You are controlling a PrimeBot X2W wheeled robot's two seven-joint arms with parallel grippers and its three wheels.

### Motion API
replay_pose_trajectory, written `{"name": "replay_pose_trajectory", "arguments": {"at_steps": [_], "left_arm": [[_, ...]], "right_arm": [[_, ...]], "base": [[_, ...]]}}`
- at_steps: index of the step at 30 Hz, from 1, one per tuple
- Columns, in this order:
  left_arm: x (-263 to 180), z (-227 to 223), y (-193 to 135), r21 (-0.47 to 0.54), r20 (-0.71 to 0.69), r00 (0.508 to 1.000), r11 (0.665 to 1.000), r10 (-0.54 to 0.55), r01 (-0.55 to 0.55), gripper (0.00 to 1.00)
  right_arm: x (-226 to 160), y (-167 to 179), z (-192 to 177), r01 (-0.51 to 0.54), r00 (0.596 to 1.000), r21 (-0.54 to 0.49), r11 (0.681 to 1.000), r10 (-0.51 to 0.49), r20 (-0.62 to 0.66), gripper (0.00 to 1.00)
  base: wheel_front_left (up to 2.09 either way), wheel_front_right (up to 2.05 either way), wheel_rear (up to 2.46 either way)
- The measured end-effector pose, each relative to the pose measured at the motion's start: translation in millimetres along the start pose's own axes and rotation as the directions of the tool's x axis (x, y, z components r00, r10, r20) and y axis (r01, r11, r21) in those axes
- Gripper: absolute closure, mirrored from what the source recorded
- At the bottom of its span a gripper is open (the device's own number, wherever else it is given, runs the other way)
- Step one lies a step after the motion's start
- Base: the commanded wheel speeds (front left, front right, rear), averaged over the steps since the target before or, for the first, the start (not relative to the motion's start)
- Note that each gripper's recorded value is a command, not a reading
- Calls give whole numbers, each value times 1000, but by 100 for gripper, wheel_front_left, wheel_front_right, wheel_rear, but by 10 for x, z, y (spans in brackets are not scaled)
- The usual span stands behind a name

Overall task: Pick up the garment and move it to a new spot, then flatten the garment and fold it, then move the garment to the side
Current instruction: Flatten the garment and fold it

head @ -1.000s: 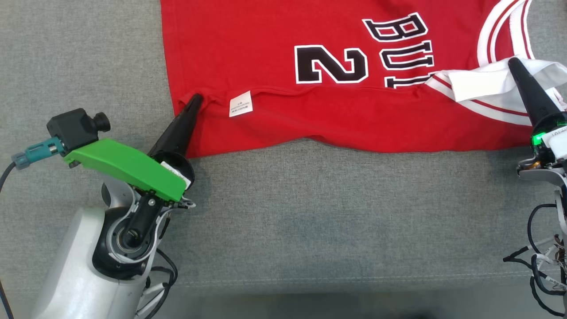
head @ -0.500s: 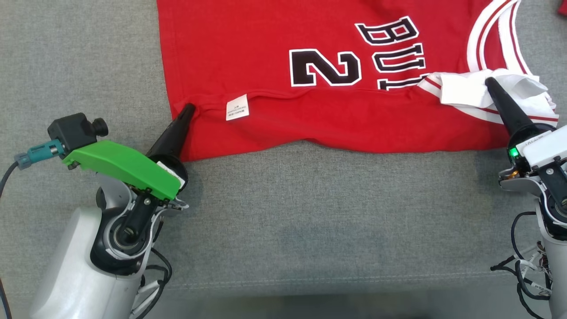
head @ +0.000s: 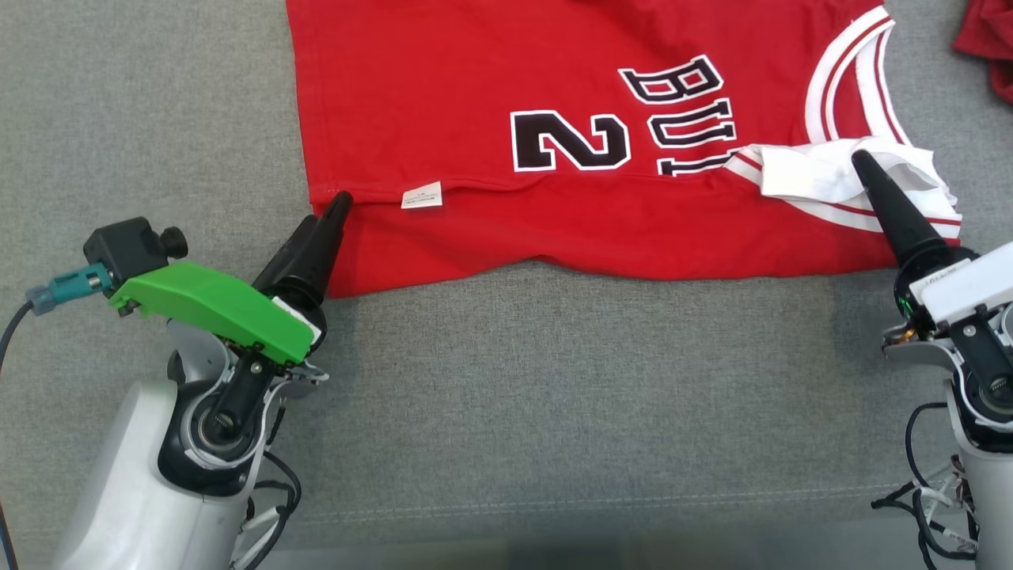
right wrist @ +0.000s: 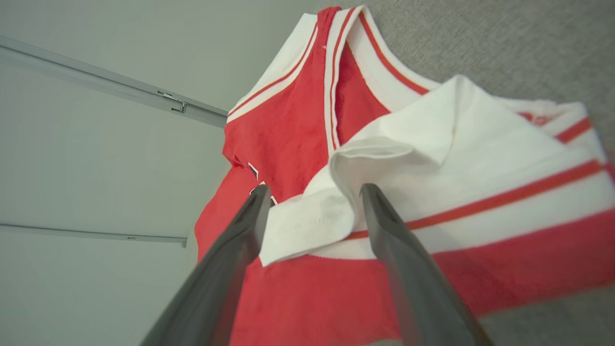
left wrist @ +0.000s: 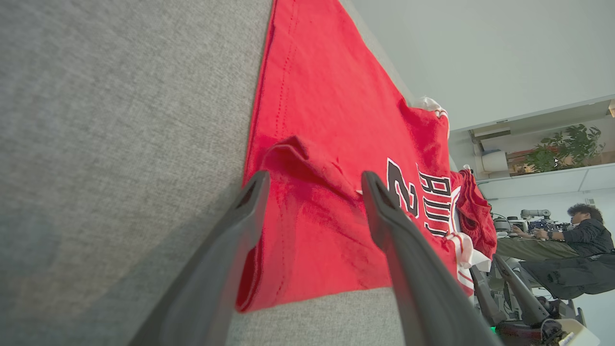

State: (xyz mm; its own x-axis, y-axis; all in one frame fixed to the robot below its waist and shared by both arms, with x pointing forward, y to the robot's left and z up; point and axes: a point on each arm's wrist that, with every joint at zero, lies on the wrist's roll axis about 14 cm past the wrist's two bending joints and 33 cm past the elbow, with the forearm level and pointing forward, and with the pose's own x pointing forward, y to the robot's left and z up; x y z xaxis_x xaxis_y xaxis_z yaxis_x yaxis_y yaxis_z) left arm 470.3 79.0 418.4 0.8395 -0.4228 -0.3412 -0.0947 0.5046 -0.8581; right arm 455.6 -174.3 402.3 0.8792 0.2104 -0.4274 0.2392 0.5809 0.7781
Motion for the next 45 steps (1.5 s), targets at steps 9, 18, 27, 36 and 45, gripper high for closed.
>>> {"name": "replay_pose_trajectory", "arguments": {"at_steps": [9, 18, 27, 36, 45], "left_arm": [[-169, -44, -150, -127, 46, 998, 991, -40, 45, 0], [-203, -361, -192, -216, -22, 998, 975, -59, 52, 0], [-227, -469, -82, -244, -48, 998, 970, -31, 19, 0], [-202, -453, -27, -252, -43, 999, 968, -21, 9, 0], [-181, -393, 15, -240, -24, 1000, 971, -10, 4, 0]], "right_arm": [[-314, -2, -39, -1, 999, 45, 999, -1, 38, 0], [-479, -272, -15, 77, 993, 94, 993, -85, 83, 0], [-545, -487, 25, 139, 982, 122, 983, -153, 109, 0], [-545, -576, -8, 164, 976, 146, 976, -182, 117, 0], [-520, -605, -45, 172, 975, 155, 973, -190, 114, 0]], "base": [[0, 0, 0], [0, 0, 0], [0, 0, 0], [0, 0, 0], [0, 0, 0]]}}
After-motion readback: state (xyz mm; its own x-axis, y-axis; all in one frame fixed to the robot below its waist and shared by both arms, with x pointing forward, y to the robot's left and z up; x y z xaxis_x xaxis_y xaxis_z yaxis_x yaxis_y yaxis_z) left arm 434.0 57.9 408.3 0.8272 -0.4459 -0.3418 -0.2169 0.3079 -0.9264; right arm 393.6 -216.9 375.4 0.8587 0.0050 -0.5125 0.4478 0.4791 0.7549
